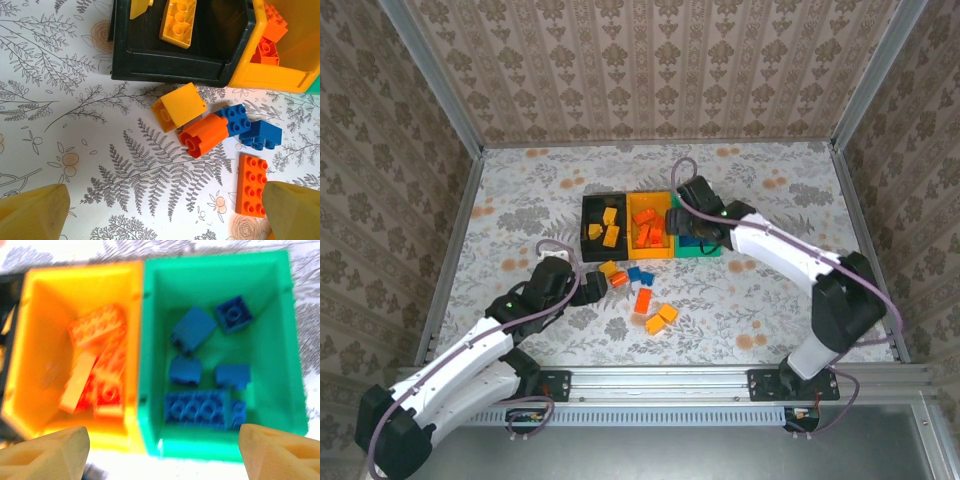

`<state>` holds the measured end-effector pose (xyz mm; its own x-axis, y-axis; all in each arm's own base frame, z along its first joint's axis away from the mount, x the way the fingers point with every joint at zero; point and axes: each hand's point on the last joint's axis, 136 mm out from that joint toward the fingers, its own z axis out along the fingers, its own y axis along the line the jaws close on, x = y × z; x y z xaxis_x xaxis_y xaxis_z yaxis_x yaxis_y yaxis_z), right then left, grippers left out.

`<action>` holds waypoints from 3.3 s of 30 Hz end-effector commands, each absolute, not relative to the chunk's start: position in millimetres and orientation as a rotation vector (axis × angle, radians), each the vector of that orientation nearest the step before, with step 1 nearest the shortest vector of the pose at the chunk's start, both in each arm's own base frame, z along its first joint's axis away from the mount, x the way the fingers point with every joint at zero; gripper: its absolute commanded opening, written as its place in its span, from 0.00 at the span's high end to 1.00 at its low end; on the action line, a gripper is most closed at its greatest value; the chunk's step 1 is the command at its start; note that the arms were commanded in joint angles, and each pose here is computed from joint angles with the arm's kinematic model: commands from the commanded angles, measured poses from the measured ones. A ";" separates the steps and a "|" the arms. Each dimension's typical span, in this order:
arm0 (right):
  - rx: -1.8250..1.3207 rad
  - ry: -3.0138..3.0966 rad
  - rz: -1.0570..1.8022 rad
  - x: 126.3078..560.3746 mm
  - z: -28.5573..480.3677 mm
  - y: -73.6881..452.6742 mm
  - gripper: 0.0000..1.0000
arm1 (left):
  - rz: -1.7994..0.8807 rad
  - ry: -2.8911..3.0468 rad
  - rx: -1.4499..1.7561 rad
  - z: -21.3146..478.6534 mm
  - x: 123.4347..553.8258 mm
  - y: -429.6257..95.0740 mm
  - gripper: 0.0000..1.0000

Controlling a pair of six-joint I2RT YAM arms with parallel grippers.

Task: Sort the legos into containers by color

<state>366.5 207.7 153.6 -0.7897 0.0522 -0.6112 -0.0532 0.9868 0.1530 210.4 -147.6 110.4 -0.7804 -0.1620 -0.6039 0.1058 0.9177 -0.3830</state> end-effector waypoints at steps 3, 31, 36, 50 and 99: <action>-0.292 2.556 0.269 295.3 130.3 233.5 0.19 | -0.559 2.378 -0.022 125.7 214.6 -150.6 0.00; -0.721 2.736 0.162 193.7 35.9 246.0 0.30 | -0.557 2.412 -0.076 110.7 213.4 -143.3 0.00; -0.609 2.738 0.013 207.3 33.3 226.0 0.39 | -0.562 2.418 -0.085 108.8 213.5 -143.2 0.00; -0.649 2.689 0.186 209.5 43.7 249.4 0.21 | -0.575 2.422 -0.098 105.6 212.8 -142.8 0.00; -0.416 2.253 0.425 424.5 178.4 411.1 0.27 | -0.484 2.447 -0.155 105.9 204.8 -120.0 0.00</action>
<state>425.8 413.0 128.2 -0.6876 -0.2108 -0.6948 -0.4150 0.8993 0.1379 199.9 -121.2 95.6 -0.8013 -0.2156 -0.5581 0.0192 0.9231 -0.3842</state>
